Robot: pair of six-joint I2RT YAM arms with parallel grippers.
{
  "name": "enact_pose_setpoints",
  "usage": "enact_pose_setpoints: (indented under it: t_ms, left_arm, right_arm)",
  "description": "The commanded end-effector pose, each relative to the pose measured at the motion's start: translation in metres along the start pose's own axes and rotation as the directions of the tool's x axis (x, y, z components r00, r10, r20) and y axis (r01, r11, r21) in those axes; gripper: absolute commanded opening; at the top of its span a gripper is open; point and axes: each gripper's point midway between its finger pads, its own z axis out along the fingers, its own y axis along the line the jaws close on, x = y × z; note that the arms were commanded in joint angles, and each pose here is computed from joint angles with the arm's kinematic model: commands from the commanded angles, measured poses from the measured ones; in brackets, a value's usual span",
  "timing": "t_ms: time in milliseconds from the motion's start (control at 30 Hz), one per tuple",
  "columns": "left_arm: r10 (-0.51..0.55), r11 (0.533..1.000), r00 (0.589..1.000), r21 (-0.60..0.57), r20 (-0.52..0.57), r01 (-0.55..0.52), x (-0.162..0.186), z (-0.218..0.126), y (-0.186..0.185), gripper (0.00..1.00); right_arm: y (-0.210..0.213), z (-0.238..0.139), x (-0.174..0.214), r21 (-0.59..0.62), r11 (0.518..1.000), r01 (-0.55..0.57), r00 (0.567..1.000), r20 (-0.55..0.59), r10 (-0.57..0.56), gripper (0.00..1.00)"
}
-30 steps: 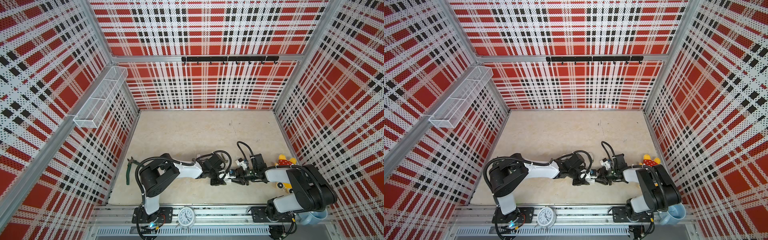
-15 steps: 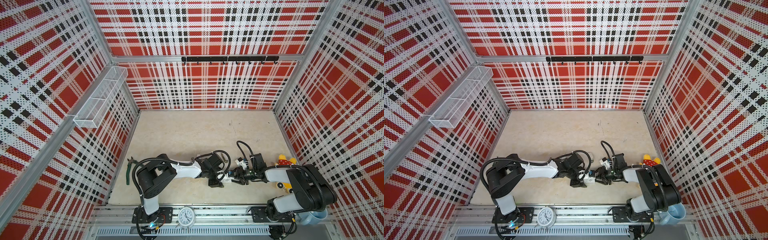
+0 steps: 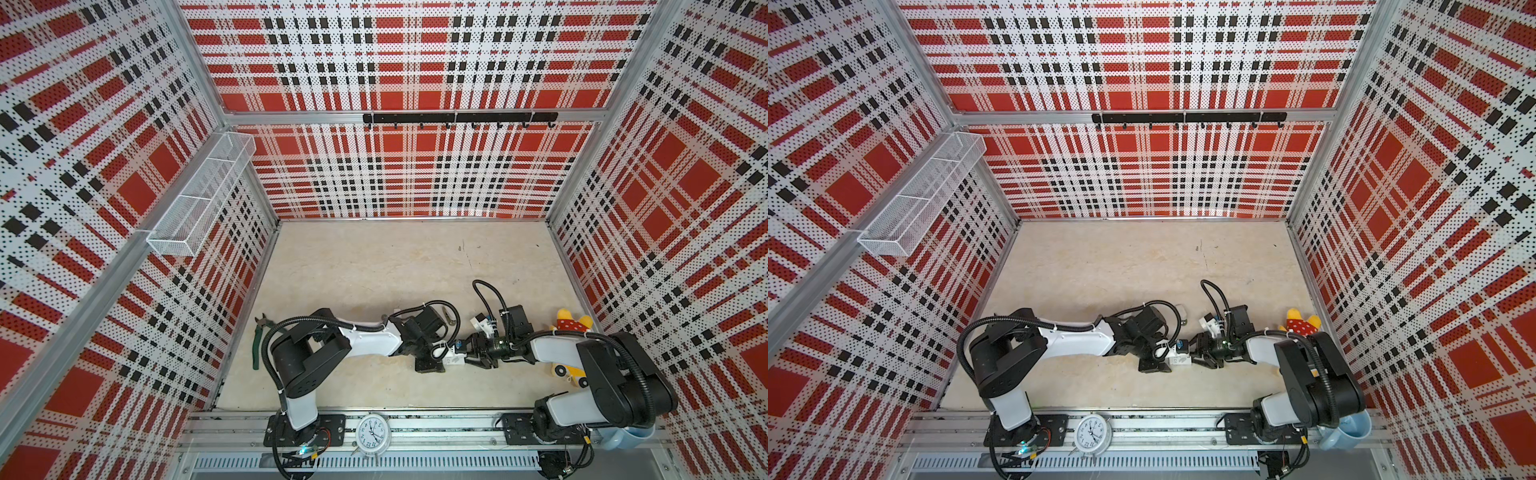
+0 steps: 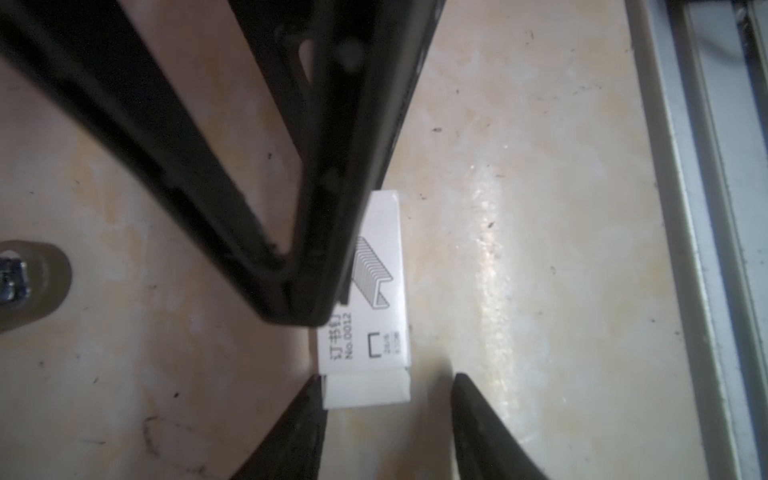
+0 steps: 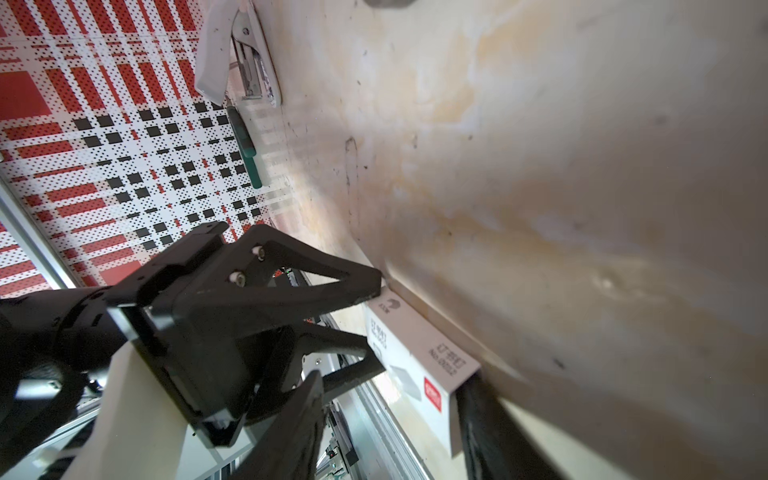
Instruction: Load the staples into the stapler
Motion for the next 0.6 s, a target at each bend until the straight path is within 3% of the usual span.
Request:
enact_pose_setpoints:
  t_ms: [0,333,567]
  left_arm:
    - [-0.015,1.000,0.998,0.018,-0.059,0.016,0.020,0.008,-0.009,0.50]
    - [0.003,0.999,1.000,0.038,-0.031,-0.002,0.005,0.010,-0.012,0.50]
    - [0.006,0.999,0.999,0.037,-0.037,-0.005,0.006,0.015,-0.013,0.41]
  right_arm:
    - [-0.011,-0.005,-0.003,0.076,0.997,0.016,0.999,0.029,-0.019,0.55]
    - [-0.006,-0.001,-0.004,0.033,0.999,0.018,1.000,0.006,-0.019,0.55]
    - [-0.012,0.003,-0.002,0.031,0.999,0.006,1.000,-0.007,-0.006,0.55]
